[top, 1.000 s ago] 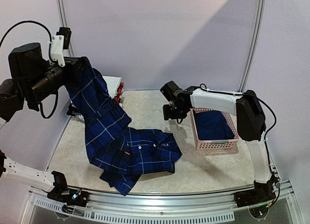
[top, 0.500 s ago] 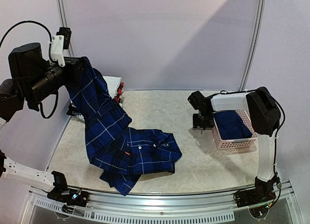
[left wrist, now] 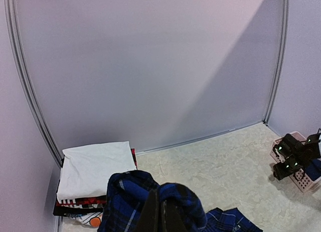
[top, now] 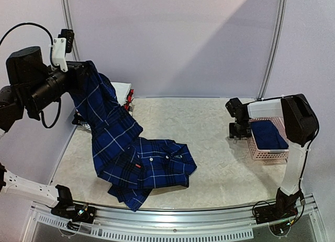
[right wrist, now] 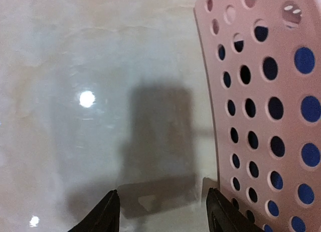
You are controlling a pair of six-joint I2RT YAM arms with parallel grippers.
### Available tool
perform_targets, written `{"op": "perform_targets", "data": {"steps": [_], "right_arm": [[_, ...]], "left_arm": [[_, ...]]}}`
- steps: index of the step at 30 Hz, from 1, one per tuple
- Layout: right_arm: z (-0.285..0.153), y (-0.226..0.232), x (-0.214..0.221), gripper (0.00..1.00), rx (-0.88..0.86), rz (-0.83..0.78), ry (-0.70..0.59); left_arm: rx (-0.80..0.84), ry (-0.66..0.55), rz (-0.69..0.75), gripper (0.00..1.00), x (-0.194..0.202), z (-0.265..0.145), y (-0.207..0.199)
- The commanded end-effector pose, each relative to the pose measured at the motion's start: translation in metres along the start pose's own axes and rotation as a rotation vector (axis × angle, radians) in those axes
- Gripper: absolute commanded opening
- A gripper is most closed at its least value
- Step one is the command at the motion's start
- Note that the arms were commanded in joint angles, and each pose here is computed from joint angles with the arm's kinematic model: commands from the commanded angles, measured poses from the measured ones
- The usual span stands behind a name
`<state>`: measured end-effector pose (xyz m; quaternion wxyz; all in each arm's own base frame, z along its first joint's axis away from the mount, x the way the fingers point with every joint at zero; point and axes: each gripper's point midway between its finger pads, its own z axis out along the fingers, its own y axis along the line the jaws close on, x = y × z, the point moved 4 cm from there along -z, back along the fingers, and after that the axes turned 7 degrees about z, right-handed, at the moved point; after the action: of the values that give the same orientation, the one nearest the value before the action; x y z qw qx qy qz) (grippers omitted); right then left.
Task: Fold and stack the mixed laundry pile
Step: Move the bin to the corner of the board.
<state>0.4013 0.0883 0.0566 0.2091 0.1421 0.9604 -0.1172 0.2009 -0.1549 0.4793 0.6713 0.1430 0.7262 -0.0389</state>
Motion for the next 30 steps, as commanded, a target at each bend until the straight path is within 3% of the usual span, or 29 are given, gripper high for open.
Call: {"op": "perform_targets", "data": {"steps": [1,7,13,16,23,26,30], "right_arm": [[0.001,-0.043,0.003,0.60,0.087,-0.031,0.027],[-0.011,-0.056,0.003,0.59,0.082,-0.015,0.024],[-0.068,0.030,0.020,0.60,-0.192,-0.227,-0.066],[-0.125,0.075,0.028,0.61,-0.401,-0.271,-0.144],[-0.296,0.146,0.072,0.67,-1.102,-0.419,-0.306],[-0.355,0.161,0.099,0.71,-1.287,-0.567,-0.370],[-0.405,0.181,0.120,0.80,-1.402,-0.724,-0.463]], "left_arm": [[0.001,0.006,-0.004,0.00,0.001,0.001,0.000],[0.016,0.007,-0.004,0.00,0.000,0.005,-0.006],[0.042,0.012,0.004,0.00,-0.006,0.012,-0.016],[0.064,0.014,0.002,0.00,-0.008,0.014,-0.020],[0.092,0.025,0.000,0.00,-0.004,0.016,-0.027],[0.109,0.025,-0.005,0.00,-0.004,0.017,-0.031],[0.127,0.026,-0.010,0.00,-0.005,0.019,-0.035]]}}
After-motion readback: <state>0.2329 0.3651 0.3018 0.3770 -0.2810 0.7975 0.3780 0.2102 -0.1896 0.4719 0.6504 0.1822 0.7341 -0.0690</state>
